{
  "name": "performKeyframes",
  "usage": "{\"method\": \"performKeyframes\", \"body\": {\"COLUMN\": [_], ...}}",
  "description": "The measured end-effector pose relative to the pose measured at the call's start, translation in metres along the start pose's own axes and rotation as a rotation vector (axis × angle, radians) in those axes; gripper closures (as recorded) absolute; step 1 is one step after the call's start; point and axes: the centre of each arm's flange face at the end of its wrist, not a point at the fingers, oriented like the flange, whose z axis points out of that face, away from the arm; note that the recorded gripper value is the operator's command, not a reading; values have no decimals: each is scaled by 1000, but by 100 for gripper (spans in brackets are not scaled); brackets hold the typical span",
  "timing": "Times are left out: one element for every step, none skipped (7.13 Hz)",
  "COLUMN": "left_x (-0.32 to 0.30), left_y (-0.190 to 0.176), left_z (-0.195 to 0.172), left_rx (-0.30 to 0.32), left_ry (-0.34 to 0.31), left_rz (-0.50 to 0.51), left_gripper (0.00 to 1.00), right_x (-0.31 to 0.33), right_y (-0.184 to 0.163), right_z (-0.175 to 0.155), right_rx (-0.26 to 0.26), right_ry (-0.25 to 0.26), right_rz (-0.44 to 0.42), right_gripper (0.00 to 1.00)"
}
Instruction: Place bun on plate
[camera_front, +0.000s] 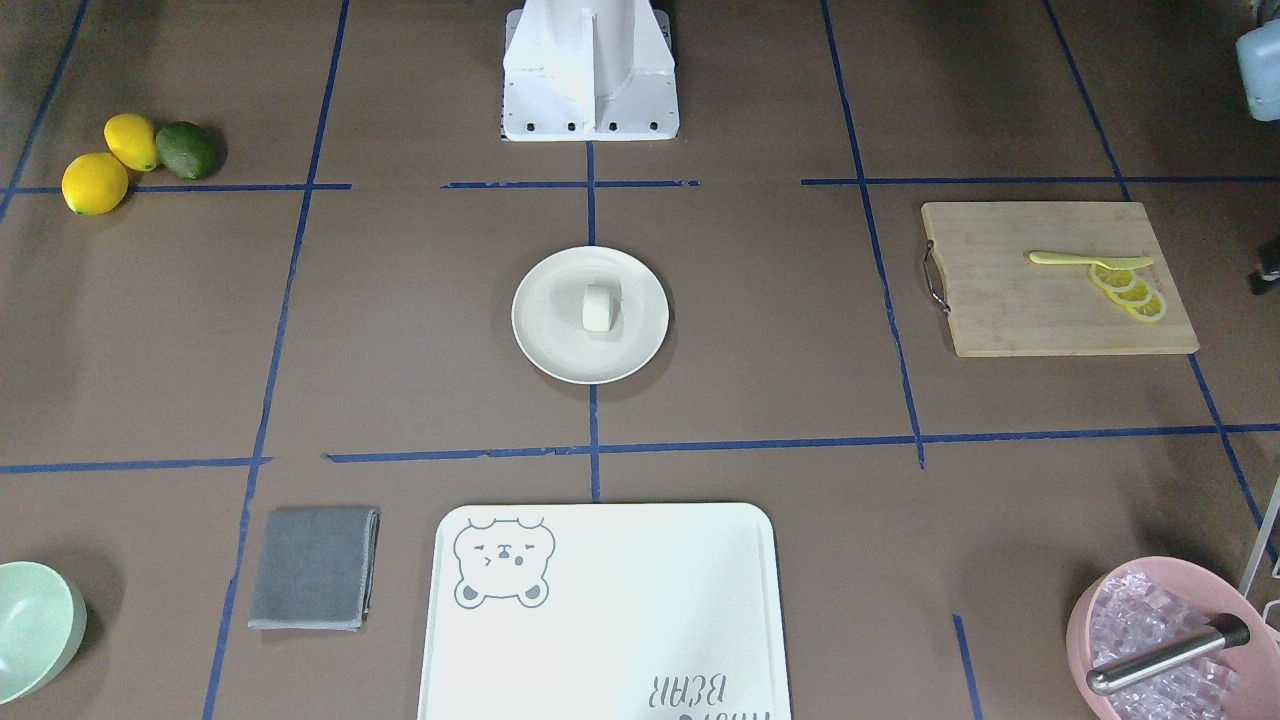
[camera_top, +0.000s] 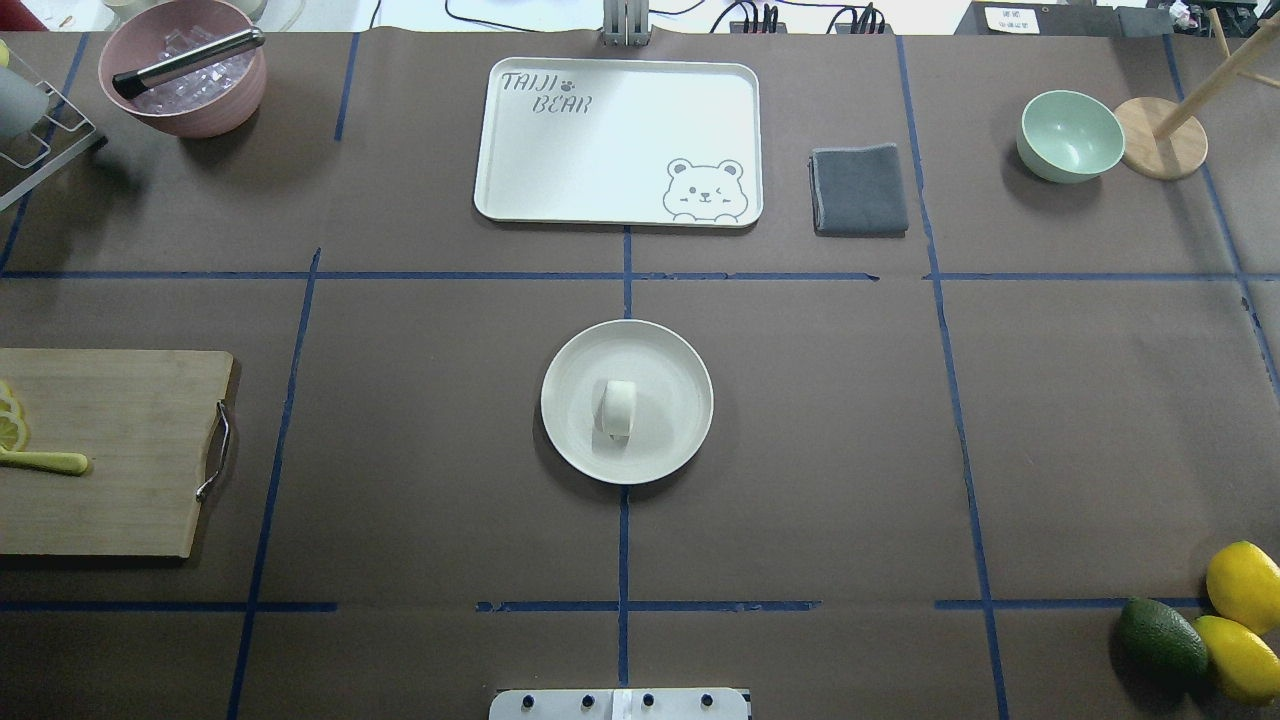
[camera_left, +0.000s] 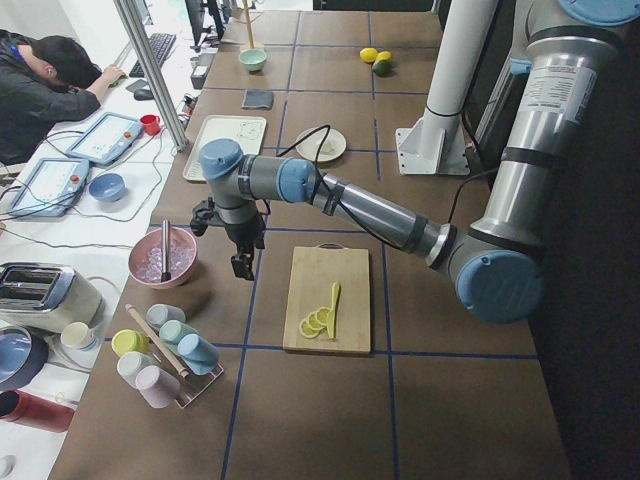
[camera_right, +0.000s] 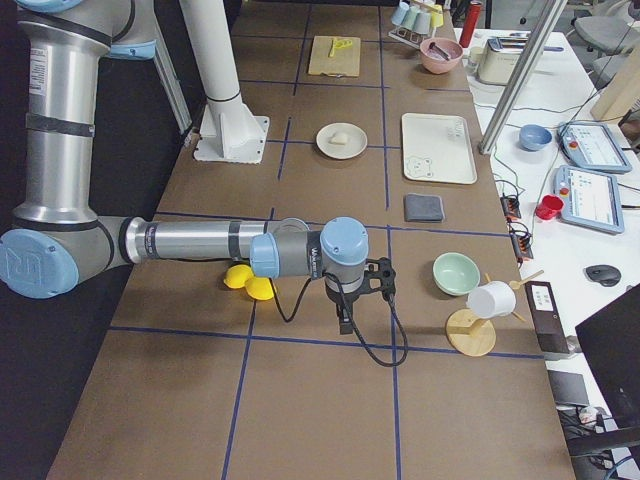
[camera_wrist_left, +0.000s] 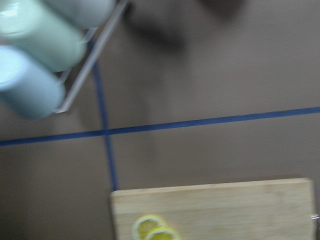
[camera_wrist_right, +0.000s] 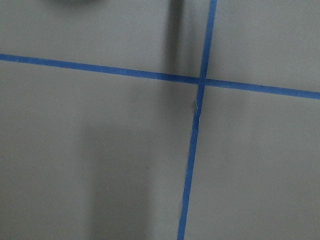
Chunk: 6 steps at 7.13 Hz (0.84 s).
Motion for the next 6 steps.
{"method": "performKeyframes", "body": {"left_x": [-49, -87, -113, -131, -142, -145], "left_y": [4, 11, 27, 48, 69, 87], "left_z": [13, 35, 59, 80, 94, 102], "left_rx": [-16, -22, -14, 7, 31, 63], "left_ry": [44, 89, 109, 113, 112, 109], "left_rz": [-22, -27, -23, -20, -31, -49], "left_gripper": [0, 0, 0, 0, 0, 0], "right_x": [4, 7, 8, 8, 8, 8], "right_y": [2, 2, 1, 1, 2, 2], "right_z": [1, 1, 1, 1, 1, 1], "right_rx": [-1, -1, 1, 1, 1, 1], "right_ry": [3, 4, 5, 4, 2, 2], "right_rz": [23, 42, 50, 53, 55, 54], "right_gripper": [0, 0, 0, 0, 0, 0]}}
